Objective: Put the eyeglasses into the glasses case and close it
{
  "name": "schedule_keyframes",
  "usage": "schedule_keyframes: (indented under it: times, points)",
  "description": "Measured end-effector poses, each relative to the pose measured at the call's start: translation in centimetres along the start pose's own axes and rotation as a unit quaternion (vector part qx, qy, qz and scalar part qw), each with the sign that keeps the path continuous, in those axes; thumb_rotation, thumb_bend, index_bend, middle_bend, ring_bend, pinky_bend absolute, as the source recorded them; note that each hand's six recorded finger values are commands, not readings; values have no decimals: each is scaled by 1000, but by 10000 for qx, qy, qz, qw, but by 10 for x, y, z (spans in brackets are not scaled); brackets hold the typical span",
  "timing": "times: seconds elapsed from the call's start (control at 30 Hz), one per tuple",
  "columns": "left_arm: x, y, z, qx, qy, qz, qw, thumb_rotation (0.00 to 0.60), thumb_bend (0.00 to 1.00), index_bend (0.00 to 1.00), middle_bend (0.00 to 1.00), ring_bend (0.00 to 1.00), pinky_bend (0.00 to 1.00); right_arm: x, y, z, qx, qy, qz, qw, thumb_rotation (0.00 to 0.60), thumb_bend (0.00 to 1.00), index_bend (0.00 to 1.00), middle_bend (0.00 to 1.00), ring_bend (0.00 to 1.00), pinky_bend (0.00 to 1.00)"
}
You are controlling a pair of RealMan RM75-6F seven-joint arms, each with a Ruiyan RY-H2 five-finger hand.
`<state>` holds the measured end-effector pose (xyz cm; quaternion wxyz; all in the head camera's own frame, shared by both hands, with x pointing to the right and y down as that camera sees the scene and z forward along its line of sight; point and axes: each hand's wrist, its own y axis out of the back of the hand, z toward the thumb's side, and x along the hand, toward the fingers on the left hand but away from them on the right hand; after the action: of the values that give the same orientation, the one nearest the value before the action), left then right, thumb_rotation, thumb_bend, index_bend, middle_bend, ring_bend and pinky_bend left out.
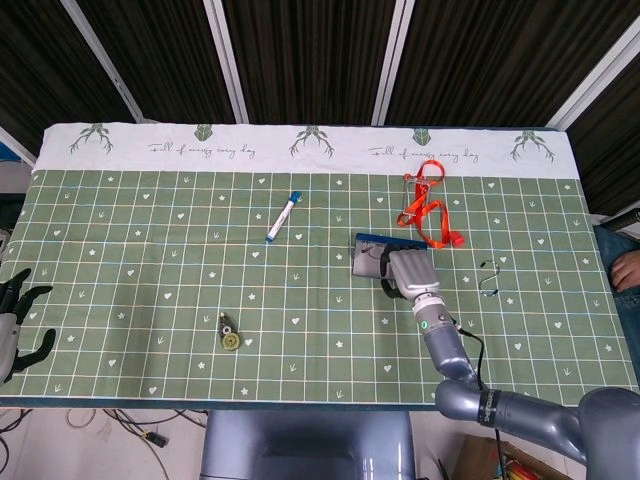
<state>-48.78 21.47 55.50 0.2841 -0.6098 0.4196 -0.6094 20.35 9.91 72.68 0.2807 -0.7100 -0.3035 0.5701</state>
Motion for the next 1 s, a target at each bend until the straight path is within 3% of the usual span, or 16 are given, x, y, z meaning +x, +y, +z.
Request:
schedule_keyframes:
  times: [0.63,1.0]
  points:
    - [0,0,0,-11,5,-7,10000,600,396,207,0,0,0,4,6,3,-155,100,-20,9998,600,538,642,277,293,234]
    - [0,0,1,-6,-1,-10,10000,600,396,207,0,0,0,27,21,6,-168,306,37,9994,600,540,655,260,267,217]
